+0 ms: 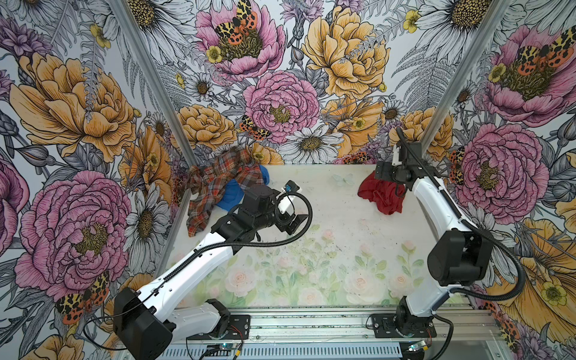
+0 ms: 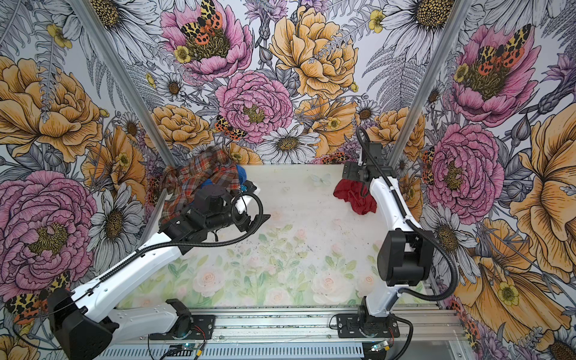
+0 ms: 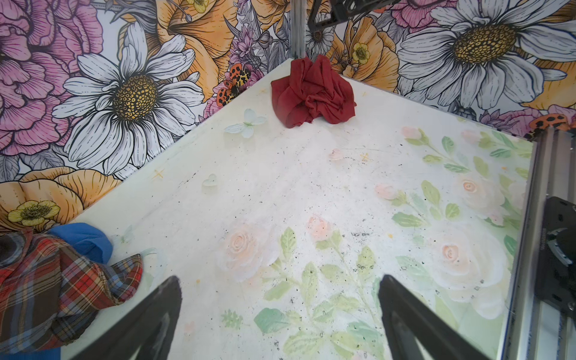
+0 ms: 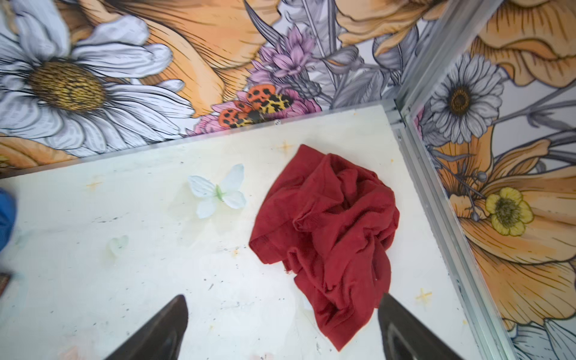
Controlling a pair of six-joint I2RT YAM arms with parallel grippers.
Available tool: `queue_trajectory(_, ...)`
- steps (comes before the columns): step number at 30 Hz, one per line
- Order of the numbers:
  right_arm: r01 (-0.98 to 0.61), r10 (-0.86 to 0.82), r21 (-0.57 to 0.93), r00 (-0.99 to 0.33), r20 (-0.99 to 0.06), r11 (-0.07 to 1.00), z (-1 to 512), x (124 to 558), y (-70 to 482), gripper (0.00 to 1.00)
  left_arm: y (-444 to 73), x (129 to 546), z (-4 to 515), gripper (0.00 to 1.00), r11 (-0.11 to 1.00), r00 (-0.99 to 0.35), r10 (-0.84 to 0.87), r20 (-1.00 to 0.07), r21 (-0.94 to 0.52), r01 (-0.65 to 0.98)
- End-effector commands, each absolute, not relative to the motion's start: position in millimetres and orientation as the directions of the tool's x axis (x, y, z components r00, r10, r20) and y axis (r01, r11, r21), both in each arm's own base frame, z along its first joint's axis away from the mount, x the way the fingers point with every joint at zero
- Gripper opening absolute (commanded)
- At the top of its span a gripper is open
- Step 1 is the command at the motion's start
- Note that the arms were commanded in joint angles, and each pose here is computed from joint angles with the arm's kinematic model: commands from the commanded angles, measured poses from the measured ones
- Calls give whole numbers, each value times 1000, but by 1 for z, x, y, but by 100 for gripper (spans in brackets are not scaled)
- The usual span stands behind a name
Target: Pick out a specific cloth from the pile
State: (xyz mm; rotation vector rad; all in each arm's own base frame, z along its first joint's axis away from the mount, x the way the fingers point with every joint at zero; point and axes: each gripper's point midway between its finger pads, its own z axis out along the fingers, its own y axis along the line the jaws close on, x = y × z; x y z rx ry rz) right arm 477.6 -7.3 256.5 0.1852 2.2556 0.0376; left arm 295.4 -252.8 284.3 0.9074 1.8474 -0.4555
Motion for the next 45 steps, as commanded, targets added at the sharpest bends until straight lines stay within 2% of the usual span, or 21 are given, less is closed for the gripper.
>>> queue_trajectory(1, 118, 142, 99, -446, -884, 988, 307, 462, -2, 98, -241, 303, 298, 99, 694, -200, 343, -918, 105, 713)
queue_trajectory(7, 112, 122, 97, -248, -961, 989, 319, 395, -2, 99, -223, 311, 316, 99, 756, -149, 251, -956, 97, 647)
queue_trajectory(13, 143, 93, 75, -130, -987, 987, 300, 342, -13, 100, -190, 305, 346, 99, 839, 12, 136, -991, 122, 531)
queue_trajectory(15, 186, 77, 62, -75, -994, 981, 295, 328, -21, 99, -171, 305, 356, 99, 885, 65, 119, -991, 136, 446)
queue_trajectory(17, 213, 68, 68, 8, -998, 975, 290, 315, -28, 99, -138, 311, 361, 99, 949, 89, 131, -987, 151, 277)
queue_trajectory(20, 229, 76, 103, 124, -989, 968, 284, 297, -33, 99, -87, 325, 355, 99, 986, 55, 167, -985, 168, 16)
queue_trajectory(22, 252, 64, 100, 146, -987, 963, 274, 290, -38, 99, -68, 336, 342, 99, 981, 19, 185, -982, 184, -61)
queue_trajectory(27, 269, 47, 80, 124, -991, 960, 244, 295, -40, 99, -53, 365, 296, 99, 970, -55, 222, -974, 226, -86)
queue_trajectory(33, 272, 44, 42, -2, -999, 961, 202, 318, -37, 99, -42, 390, 244, 99, 992, -158, 62, -985, 78, -99)
queue_trajectory(38, 259, 40, 21, -70, -997, 966, 178, 332, -34, 99, -22, 396, 220, 99, 979, -146, -39, -989, -9, -203)
queue_trajectory(45, 265, 71, 39, -111, -991, 964, 157, 342, -38, 100, -38, 405, 199, 99, 989, -171, -25, -985, 1, -145)
